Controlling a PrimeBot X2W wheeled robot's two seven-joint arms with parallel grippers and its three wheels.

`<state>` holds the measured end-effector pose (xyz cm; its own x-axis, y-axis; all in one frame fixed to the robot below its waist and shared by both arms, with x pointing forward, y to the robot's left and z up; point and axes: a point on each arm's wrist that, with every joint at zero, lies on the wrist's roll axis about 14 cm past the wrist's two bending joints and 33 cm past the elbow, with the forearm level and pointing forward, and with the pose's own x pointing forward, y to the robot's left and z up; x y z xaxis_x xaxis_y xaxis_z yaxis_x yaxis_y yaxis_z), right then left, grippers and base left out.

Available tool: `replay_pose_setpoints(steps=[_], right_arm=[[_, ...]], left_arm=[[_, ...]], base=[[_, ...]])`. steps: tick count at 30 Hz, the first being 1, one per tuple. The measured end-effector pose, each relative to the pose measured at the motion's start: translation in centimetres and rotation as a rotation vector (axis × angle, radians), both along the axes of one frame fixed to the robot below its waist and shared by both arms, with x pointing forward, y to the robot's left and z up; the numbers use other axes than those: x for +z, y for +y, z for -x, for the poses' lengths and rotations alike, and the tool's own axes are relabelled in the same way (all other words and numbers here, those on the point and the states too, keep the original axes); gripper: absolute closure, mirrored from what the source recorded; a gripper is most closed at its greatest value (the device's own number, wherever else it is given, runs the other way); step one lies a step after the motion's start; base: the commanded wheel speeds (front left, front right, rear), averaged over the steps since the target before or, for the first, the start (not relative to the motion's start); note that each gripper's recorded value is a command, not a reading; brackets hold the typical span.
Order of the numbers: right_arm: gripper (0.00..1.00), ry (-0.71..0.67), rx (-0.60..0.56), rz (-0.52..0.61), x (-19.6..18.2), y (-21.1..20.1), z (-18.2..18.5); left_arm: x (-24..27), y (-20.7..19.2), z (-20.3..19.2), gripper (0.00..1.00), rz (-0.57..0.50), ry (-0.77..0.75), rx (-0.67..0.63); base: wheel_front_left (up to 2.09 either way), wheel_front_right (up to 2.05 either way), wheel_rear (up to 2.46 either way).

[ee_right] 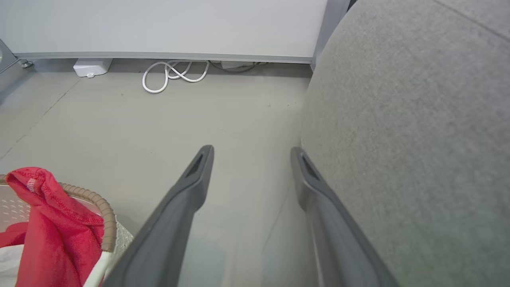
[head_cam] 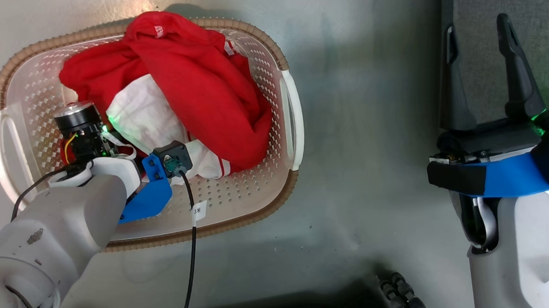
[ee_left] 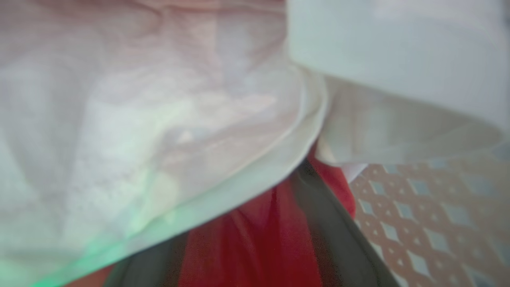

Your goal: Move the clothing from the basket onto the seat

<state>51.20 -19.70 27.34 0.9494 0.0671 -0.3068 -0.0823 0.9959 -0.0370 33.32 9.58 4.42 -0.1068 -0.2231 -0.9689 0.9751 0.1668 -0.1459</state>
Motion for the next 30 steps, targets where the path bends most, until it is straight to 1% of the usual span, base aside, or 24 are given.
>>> replay_pose_setpoints(steps=[9, 10, 11, 12, 13, 22, 30], right_arm=[[0.0, 0.006, -0.007, 0.007, -0.6, -0.4, -0.1], [0.0, 0.007, -0.006, 0.007, -0.7, -0.4, -0.1], [0.0, 0.007, -0.005, 0.006, -0.7, -0.3, -0.1], [0.0, 0.006, -0.005, 0.006, -0.8, -0.3, -0.1], [0.0, 0.006, -0.004, 0.005, -0.8, -0.3, -0.2], [0.0, -0.014, 0.0, 0.0, 0.1, 0.0, -0.6], [0.0, -0.053, 0.006, -0.009, 2.1, 0.4, -1.1]], left_arm=[[-0.9, 0.0, 0.6, 0.0, -0.013, 0.021, -0.01], [-1.0, 0.0, 0.7, 0.13, -0.018, 0.024, -0.011], [-1.0, 0.0, 0.8, 0.56, -0.018, 0.026, -0.012], [-1.0, 0.0, 0.8, 0.92, -0.02, 0.026, -0.012], [-1.0, 0.1, 0.8, 1.0, -0.025, 0.027, -0.013], [-0.3, 0.2, 0.5, 1.0, -0.033, 0.014, -0.012], [1.8, -1.0, -0.4, 1.0, 0.02, -0.022, 0.014]], base=[[0.0, 0.0, 0.0], [0.0, 0.0, 0.0], [0.0, 0.0, 0.0], [0.0, 0.0, 0.0], [0.0, 0.0, 0.0], [0.0, 0.0, 0.0], [0.0, 0.0, 0.0]])
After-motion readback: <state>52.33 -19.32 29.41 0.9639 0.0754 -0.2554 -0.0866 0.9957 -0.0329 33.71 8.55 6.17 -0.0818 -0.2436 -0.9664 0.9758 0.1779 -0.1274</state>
